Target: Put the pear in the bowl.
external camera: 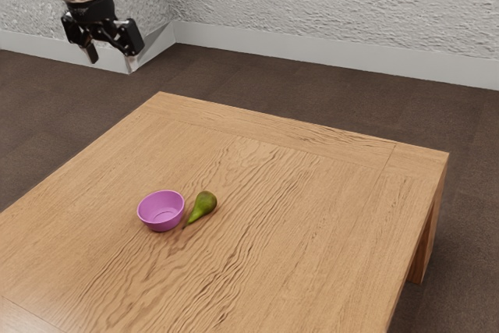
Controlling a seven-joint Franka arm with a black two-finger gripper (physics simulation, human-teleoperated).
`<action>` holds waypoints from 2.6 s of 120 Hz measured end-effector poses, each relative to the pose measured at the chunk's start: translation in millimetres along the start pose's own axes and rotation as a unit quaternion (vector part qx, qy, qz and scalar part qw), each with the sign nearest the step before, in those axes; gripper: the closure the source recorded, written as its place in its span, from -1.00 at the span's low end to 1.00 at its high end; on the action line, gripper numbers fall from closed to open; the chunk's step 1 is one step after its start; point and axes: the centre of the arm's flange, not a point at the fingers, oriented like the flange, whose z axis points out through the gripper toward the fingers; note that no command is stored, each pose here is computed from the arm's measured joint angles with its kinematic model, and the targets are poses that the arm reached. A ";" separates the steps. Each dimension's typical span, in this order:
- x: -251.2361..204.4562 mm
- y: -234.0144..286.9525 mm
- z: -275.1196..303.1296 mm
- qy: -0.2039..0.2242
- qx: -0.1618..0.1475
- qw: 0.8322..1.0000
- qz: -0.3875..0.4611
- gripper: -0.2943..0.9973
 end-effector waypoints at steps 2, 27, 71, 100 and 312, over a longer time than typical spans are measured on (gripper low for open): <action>-0.2 0.2 1.0 -0.002 0.000 1.000 0.000 -0.54; -2.5 14.6 30.6 -0.037 -0.002 0.999 0.010 -0.54; -22.6 102.4 175.2 -0.155 -0.034 0.985 0.064 -0.54; -33.9 93.8 244.5 -0.173 -0.051 0.983 0.043 -0.54; 45.6 88.5 398.3 -0.133 -0.076 0.968 0.200 -0.54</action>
